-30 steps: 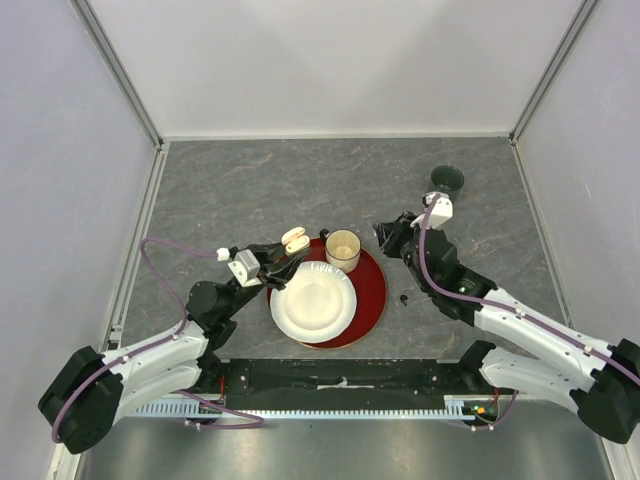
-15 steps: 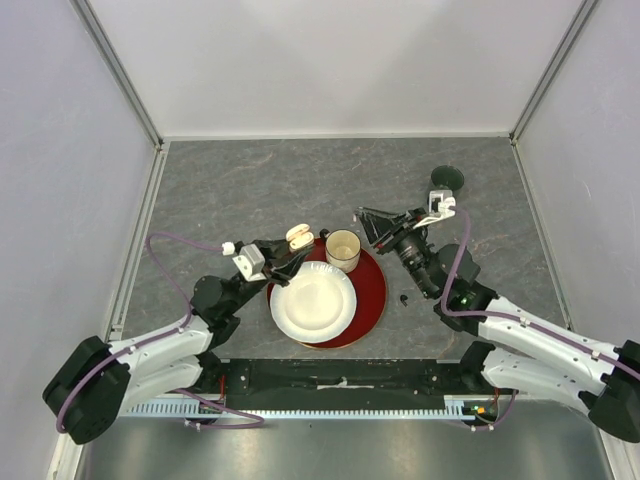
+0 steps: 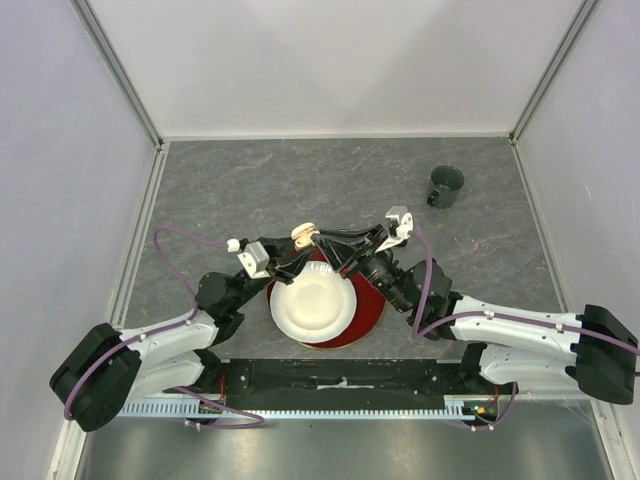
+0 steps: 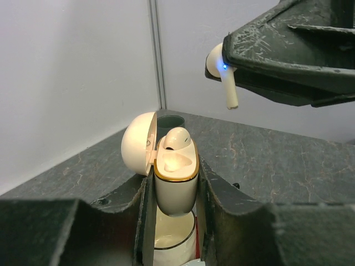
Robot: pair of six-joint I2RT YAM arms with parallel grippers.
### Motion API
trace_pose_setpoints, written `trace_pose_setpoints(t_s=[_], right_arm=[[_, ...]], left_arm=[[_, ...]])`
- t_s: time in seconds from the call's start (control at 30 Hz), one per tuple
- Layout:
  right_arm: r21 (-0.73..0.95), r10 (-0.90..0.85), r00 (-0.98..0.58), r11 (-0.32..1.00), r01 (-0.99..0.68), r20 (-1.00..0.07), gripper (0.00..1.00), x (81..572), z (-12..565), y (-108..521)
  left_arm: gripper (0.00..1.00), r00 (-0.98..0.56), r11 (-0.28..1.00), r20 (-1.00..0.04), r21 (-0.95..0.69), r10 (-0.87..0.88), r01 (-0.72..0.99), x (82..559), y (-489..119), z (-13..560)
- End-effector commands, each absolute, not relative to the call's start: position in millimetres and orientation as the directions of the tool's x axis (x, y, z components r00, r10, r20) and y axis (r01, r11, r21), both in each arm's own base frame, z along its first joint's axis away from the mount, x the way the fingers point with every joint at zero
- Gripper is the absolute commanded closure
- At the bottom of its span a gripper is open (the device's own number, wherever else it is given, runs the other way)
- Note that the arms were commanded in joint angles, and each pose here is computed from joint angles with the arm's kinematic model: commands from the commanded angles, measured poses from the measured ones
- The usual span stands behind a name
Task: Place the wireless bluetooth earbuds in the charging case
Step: Place the earbud in the charging case.
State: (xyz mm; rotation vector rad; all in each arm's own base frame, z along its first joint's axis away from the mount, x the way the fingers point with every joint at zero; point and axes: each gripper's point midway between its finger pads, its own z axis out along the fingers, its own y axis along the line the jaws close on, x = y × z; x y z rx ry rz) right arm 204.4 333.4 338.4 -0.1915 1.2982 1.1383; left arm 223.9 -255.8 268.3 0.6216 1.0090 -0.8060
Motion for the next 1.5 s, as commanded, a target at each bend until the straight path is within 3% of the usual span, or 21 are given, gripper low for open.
trace_pose_setpoints(t_s=[0.0,1.47], right_arm=[[0.419,0.602,-0.083,0.443,-0.793,-0.794,1.00,192.9,363.6,338.0],[0.417,0.567,-0.070,0.510,-0.753,-0.821,1.00,209.2,335.0,362.9]], left_arm=[[0.98,0.362,0.548,-0.852,0.110,-0.377,0.829,216.3,-256.1,303.9],[0.98,0.356,0.504,-0.836,0.113,-0.417,0.856,204.3,-257.2,311.7]])
